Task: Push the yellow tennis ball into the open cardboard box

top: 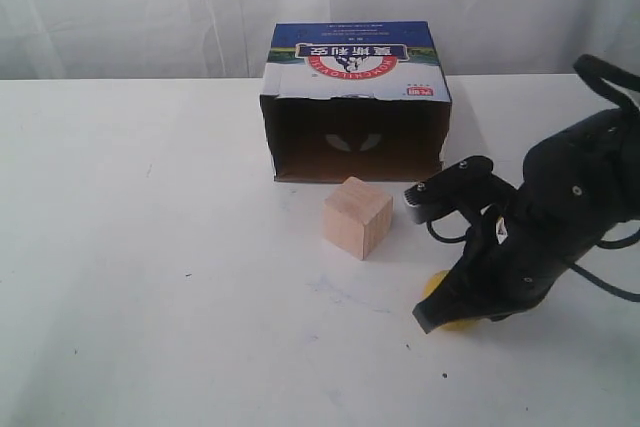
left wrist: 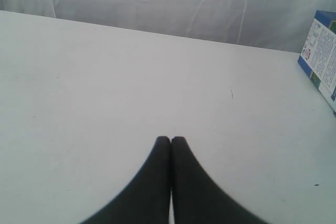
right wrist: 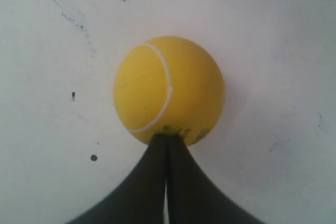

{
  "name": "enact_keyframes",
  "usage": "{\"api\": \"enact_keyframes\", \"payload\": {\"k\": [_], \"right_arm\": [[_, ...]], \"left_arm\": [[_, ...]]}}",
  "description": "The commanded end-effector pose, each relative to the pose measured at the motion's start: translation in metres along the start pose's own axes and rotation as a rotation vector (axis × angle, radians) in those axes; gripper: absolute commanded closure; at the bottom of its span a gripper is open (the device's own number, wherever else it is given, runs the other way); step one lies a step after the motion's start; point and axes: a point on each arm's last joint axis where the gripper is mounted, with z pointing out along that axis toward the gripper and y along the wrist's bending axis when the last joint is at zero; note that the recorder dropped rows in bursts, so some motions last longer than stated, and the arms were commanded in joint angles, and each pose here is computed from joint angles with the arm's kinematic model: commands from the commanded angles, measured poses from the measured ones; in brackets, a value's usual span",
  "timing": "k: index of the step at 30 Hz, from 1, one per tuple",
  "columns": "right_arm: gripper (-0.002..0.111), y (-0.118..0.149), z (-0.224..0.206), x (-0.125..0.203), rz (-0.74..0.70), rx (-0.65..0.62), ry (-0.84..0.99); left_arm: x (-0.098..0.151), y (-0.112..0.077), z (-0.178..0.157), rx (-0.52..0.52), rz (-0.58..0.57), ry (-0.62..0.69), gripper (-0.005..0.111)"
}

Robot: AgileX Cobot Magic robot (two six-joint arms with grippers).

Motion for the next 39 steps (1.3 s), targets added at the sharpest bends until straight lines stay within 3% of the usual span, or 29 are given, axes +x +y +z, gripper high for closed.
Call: {"api": "enact_keyframes", "payload": {"k": [1, 14, 22, 28, 32, 39], "right_arm": [[0.108, -0.001, 0.009, -0.011, -0.038, 0.017, -0.029], [0.108, -0.021, -0.025, -0.058, -0.038, 0.085, -0.187], [0.108, -0.018, -0.036, -0.064, -0.012, 0.057, -0.147], [0.108, -0.01, 0.001, -0.075, -0.028, 0.028, -0.154], [0.108, -0.019, 0.046, -0.072, -0.005, 0.027, -0.059], [0.108, -0.026, 0.045, -0.072, 0.005, 0.045, -0.063]], "left_arm": [[0.001, 0.0, 0.0, -0.001, -0.003, -0.005, 0.107], [0.001, 0.0, 0.0, -0.001, -0.003, -0.005, 0.107], [0.001, 0.0, 0.0, -0.001, -0.003, -0.005, 0.107], [0.001, 0.0, 0.0, -0.001, -0.003, -0.005, 0.107], [0.001, 0.0, 0.0, -0.001, -0.003, -0.005, 0.107], [0.001, 0.0, 0.0, -0.001, -0.003, -0.005, 0.107]]}}
